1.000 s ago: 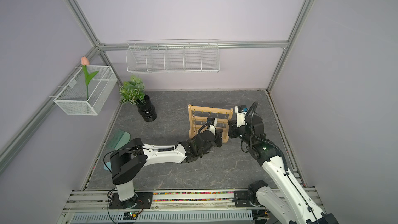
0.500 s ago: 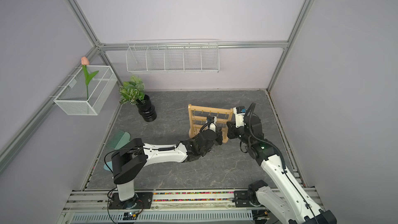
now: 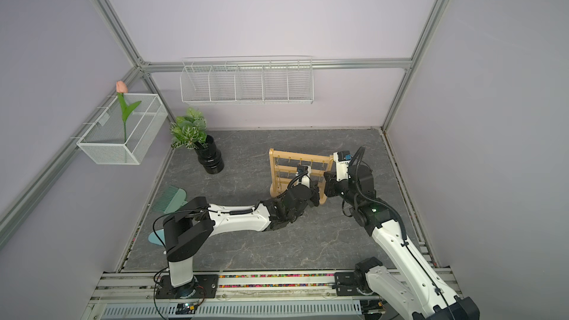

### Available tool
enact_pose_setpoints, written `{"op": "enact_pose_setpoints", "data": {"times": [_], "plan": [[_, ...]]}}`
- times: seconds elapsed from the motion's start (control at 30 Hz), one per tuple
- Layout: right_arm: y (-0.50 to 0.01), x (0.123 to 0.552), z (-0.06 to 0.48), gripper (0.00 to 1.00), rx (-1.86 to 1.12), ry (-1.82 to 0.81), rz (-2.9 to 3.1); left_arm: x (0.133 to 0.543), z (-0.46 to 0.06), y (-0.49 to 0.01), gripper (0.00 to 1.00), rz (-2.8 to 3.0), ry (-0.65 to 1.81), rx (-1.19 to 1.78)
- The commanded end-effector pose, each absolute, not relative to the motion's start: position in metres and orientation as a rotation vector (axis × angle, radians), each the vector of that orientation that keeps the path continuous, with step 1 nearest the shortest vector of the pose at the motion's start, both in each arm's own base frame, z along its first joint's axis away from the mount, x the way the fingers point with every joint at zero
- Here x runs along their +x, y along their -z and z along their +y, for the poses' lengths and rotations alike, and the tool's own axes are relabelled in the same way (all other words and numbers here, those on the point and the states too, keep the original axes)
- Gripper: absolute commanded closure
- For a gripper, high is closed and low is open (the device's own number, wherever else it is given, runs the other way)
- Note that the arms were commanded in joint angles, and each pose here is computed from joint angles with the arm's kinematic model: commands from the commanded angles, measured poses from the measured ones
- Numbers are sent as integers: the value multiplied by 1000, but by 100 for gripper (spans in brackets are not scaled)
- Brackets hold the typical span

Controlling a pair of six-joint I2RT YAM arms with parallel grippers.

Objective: Hang the necklace on the jewelry display stand
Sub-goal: Hang the necklace on the stand.

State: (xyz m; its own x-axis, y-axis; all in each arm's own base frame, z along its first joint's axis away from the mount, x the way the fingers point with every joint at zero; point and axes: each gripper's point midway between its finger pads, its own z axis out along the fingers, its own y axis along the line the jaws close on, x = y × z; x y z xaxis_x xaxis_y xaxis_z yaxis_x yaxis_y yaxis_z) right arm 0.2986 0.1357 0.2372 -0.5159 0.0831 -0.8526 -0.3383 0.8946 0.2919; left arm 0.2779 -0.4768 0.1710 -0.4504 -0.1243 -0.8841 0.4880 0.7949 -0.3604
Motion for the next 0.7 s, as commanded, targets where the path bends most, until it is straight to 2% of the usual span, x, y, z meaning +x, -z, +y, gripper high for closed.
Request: {"op": "enact_pose_setpoints", "data": {"times": [0.0, 0.17, 0.3, 0.43, 0.67], "plan": [[-221, 301, 131, 93, -163, -500, 2088, 282, -475, -158, 100, 1944, 657, 269], [-219, 302, 133, 93, -169, -507, 2094, 283, -475, -155, 100, 1957, 637, 265], [-215, 302, 132, 92, -167, -504, 2103, 283, -472, -151, 93, 1971, 625, 253], [-211, 303, 132, 91, -165, -499, 2110, 283, -472, -151, 91, 1976, 627, 248], [-211, 302, 131, 80, -162, -494, 2112, 281, -471, -153, 80, 1989, 634, 234]]}}
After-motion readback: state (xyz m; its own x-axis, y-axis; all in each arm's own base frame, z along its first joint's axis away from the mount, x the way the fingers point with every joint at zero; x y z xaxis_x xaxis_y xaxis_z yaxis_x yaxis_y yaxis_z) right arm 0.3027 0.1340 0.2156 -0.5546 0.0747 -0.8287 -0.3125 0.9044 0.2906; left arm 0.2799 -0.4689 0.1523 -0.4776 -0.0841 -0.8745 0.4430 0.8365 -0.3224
